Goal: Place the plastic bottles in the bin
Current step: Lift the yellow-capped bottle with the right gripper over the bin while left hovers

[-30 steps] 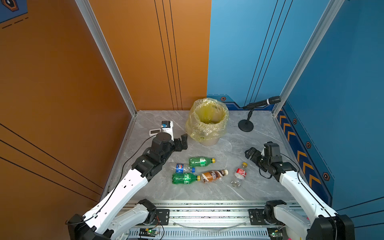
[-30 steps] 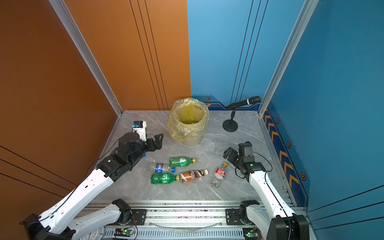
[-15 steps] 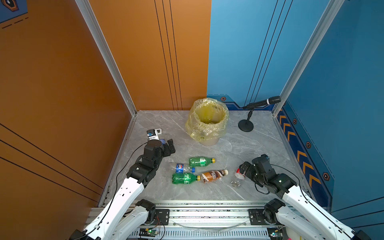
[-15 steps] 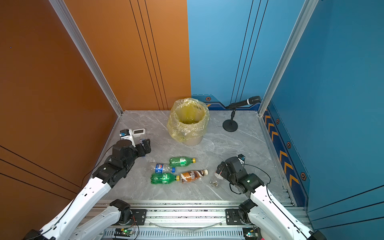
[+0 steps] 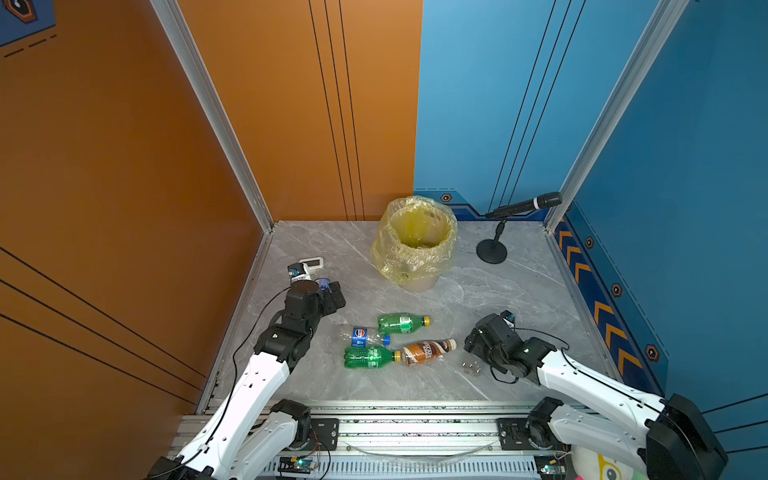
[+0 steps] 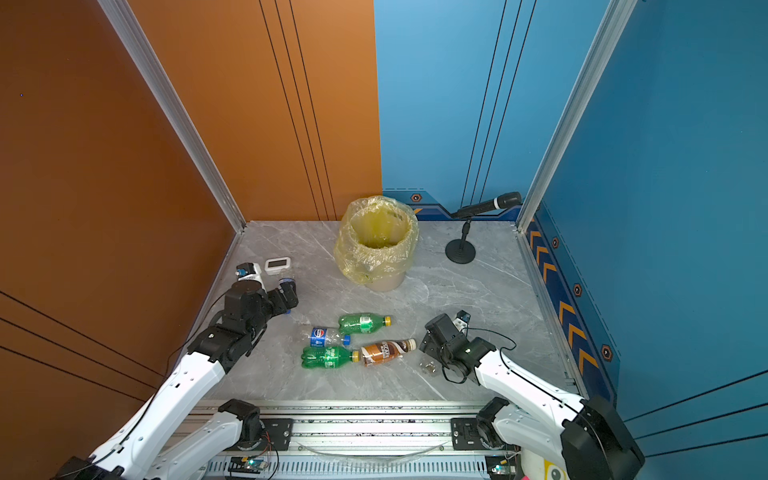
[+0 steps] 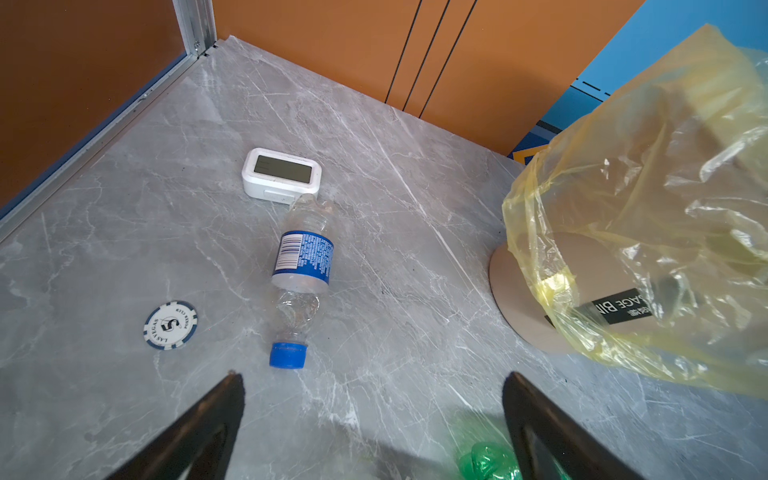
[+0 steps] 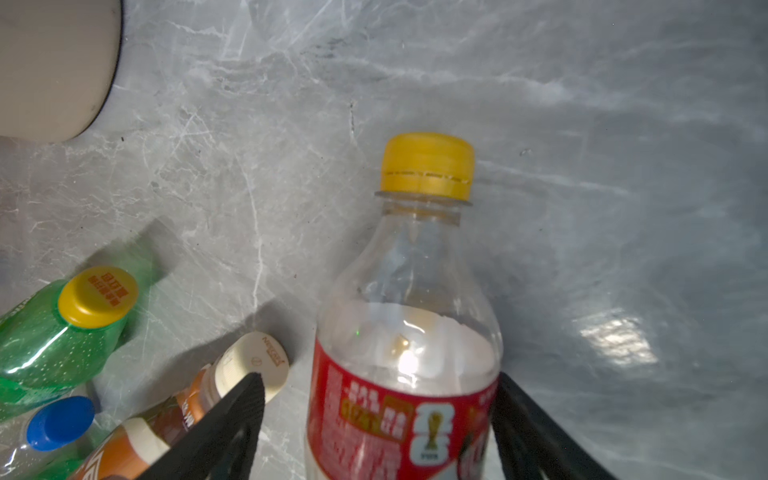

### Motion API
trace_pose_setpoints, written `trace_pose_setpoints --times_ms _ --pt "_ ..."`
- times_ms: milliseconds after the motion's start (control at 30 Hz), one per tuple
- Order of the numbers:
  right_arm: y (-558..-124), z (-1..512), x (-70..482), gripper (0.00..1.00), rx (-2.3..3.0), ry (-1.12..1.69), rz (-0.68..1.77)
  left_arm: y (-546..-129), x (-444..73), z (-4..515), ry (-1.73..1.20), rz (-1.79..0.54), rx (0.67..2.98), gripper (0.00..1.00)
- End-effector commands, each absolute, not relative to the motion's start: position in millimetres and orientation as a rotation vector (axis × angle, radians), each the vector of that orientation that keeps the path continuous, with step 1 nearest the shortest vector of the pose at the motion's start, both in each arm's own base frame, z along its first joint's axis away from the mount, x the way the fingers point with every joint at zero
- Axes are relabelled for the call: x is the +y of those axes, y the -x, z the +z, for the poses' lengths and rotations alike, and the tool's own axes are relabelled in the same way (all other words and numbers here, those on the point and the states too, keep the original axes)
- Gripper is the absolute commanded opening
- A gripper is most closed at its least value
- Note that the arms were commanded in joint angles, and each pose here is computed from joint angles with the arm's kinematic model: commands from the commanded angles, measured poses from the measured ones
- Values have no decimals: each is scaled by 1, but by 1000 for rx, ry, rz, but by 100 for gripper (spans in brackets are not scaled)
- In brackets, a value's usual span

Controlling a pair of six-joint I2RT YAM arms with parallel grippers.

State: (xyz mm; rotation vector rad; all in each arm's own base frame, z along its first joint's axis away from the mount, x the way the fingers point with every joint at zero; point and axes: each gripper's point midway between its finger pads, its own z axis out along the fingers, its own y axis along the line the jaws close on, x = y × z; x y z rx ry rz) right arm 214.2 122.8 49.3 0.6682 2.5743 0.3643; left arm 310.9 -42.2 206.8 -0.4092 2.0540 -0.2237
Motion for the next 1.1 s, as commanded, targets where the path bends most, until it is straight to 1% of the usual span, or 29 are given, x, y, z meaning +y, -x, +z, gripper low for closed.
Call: trace_pose_setpoints --times_ms 0,133,267,367,433,700,867,1067 --pt "-219 42 116 80 2537 -694 314 -309 -42 201 420 -256 2066 98" --pt "-220 35 115 72 2542 -698 292 -308 -39 197 441 -252 2073 98" --pt "-222 32 115 62 2543 -695 277 -307 -37 192 458 -254 2080 98" --pt "-223 35 114 57 2529 -694 279 -306 -35 189 466 -252 2086 98" --pt "-225 39 112 55 2514 -691 278 -306 -34 188 475 -249 2087 98" --pt "-236 69 100 55 2439 -646 250 -305 -31 184 489 -247 2094 98" --pt "-263 131 92 54 2316 -499 174 -302 -26 178 505 -231 2110 98" --pt "-318 246 115 54 2074 -314 192 -292 -19 168 537 -218 2127 97"
